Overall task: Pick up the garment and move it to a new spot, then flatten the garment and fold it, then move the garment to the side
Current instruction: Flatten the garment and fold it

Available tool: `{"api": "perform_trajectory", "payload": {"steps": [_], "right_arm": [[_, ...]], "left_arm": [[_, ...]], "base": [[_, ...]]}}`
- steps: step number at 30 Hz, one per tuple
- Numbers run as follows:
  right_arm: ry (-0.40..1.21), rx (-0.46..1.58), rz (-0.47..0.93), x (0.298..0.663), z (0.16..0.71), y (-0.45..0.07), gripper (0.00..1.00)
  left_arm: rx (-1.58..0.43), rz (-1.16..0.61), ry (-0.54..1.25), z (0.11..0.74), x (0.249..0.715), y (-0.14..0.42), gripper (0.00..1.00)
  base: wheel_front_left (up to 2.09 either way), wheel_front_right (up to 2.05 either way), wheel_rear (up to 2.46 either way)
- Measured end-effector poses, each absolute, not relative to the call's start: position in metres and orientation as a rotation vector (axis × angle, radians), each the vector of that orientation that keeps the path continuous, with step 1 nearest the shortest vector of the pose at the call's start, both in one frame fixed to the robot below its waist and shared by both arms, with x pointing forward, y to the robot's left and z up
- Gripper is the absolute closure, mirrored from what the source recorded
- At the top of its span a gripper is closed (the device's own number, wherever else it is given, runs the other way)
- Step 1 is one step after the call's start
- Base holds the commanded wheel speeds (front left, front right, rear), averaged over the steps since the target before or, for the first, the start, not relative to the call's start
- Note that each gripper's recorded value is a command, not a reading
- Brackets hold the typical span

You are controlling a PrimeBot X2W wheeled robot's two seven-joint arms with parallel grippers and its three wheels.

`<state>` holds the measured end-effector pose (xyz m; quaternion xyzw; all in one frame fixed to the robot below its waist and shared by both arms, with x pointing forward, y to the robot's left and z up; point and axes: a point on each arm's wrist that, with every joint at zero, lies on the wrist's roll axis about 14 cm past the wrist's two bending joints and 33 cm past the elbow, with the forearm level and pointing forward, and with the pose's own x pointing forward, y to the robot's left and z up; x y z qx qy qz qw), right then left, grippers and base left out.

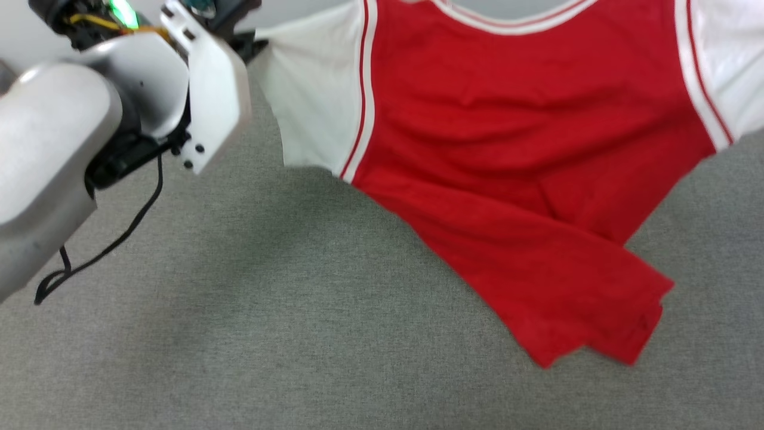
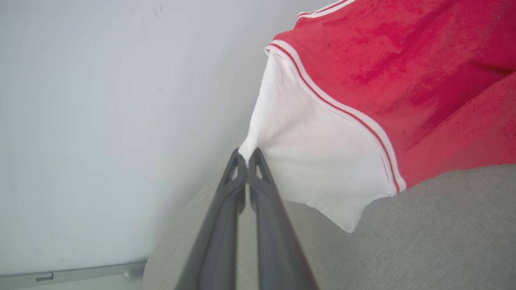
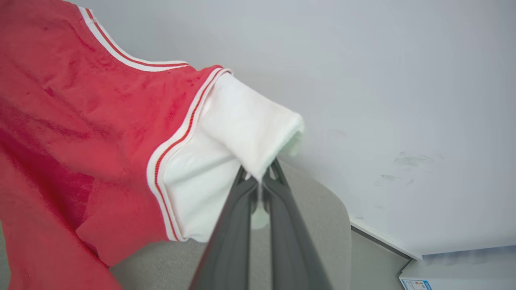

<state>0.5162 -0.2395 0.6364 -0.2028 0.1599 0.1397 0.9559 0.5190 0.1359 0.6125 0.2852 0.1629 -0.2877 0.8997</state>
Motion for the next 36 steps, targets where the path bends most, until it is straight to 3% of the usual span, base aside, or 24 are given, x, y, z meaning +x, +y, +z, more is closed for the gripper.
{"api": "perform_trajectory", "payload": {"steps": [10,21,36], "right_arm": [[0.053,-0.491,0.209,0.546,0.727,-0.234,1.0],[-0.147,-0.541,0.124,0.611,0.786,-0.227,1.0],[-0.285,-0.565,0.071,0.671,0.818,-0.217,1.0]], "left_arm": [[0.599,-0.481,0.05,0.7,0.56,0.13,1.0],[0.601,-0.34,-0.135,0.757,0.625,0.146,1.0],[0.542,-0.241,-0.308,0.808,0.673,0.164,1.0]], "base": [[0.0,0.0,0.0],[0.0,0.0,0.0],[0.0,0.0,0.0]]}}
